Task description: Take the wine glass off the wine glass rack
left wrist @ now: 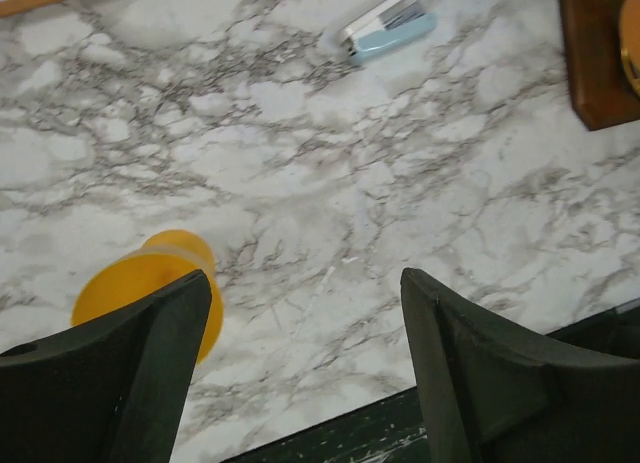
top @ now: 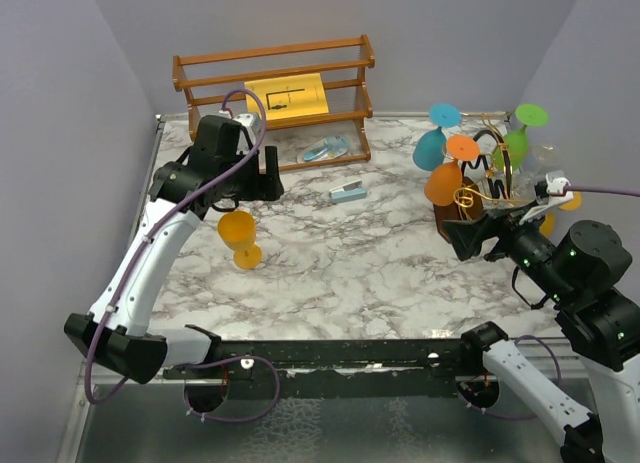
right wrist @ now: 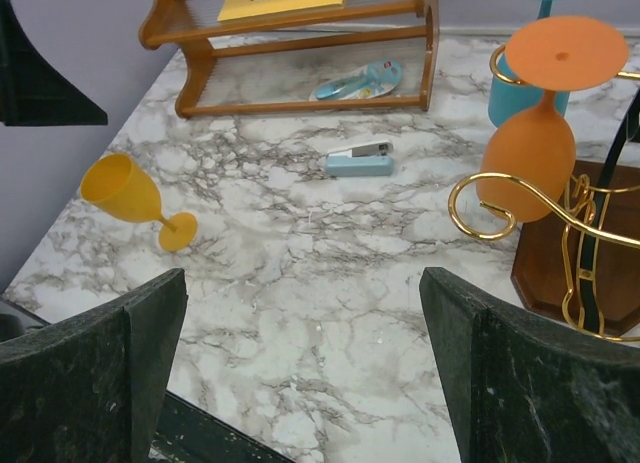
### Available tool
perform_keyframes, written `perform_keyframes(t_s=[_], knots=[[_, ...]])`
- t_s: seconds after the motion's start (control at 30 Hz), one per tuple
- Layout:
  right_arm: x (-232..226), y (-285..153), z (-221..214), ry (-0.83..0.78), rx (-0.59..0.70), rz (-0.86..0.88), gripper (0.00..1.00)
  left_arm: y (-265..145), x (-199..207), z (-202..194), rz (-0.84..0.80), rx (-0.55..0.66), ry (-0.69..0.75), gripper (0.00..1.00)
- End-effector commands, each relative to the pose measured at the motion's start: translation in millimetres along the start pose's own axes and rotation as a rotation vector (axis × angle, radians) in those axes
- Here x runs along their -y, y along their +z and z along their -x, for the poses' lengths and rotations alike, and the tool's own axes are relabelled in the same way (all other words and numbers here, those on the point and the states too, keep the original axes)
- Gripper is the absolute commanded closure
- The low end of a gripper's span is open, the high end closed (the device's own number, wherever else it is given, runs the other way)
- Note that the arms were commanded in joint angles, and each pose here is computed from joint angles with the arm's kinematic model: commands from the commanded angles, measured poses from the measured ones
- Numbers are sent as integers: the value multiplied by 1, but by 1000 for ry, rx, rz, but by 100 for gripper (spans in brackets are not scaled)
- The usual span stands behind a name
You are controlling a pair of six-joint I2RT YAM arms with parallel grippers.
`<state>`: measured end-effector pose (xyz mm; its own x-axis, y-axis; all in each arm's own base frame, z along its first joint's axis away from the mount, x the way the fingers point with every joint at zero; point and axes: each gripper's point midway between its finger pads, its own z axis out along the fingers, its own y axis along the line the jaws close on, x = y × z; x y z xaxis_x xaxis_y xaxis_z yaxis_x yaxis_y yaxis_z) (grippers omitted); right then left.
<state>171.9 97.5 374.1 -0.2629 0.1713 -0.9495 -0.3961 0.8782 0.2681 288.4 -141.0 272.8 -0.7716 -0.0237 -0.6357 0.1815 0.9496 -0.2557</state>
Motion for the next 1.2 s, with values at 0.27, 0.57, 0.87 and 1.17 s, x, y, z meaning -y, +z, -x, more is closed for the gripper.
perform_keyframes(t_s=[0.27,0.57,0.87,1.17], knots=[[30,41,18,218,43,-228,1,-2,69,62,-412,409,97,14],[64,79,46,378,100,-482,7,4,83,62,-497,535,211,14],[95,117,57,351,104,-686,16,0,89,34,-570,546,310,14],[124,139,43,478,69,-703,19,6,80,29,-527,543,312,14]])
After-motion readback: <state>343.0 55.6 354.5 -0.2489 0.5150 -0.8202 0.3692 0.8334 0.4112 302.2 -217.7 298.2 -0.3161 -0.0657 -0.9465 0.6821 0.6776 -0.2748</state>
